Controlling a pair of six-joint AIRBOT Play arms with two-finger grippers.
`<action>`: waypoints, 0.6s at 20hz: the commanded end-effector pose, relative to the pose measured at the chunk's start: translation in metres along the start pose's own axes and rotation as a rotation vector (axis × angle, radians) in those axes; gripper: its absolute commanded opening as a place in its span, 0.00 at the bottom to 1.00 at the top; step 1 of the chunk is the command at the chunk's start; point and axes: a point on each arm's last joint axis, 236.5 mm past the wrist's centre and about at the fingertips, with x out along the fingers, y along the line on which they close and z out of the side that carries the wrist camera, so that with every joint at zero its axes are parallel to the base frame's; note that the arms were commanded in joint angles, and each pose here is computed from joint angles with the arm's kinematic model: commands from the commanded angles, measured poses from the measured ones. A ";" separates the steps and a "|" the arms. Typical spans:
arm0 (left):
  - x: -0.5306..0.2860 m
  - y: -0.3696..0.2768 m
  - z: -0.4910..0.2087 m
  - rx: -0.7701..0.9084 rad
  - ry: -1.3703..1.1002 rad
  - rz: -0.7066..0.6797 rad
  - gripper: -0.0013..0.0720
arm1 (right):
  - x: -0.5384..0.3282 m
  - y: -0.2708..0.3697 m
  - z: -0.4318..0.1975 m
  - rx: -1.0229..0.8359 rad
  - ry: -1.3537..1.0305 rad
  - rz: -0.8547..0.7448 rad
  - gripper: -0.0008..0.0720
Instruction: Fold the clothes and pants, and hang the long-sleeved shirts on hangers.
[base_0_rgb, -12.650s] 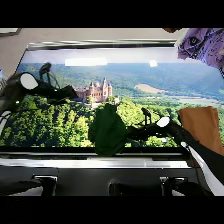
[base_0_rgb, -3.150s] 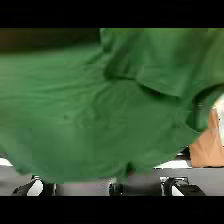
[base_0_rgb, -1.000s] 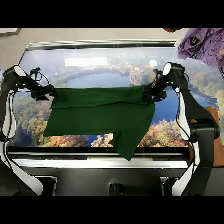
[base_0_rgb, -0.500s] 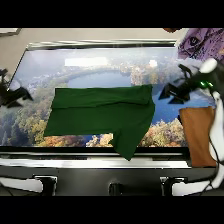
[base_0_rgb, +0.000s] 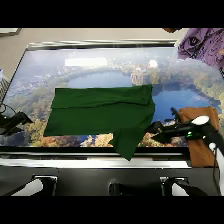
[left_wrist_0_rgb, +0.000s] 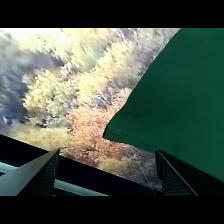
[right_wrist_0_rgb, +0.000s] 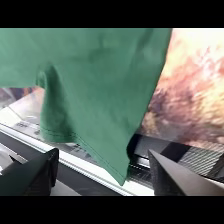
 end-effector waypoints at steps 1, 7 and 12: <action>0.003 0.001 -0.006 -0.013 -0.012 -0.010 0.97 | 0.041 -0.006 -0.019 0.015 -0.029 -0.026 0.86; 0.003 0.001 -0.006 -0.013 -0.011 -0.010 0.97 | 0.068 -0.010 -0.024 0.034 -0.014 -0.079 0.86; 0.003 -0.002 -0.011 -0.045 0.008 -0.019 0.97 | 0.080 0.007 -0.015 0.066 -0.018 0.029 0.42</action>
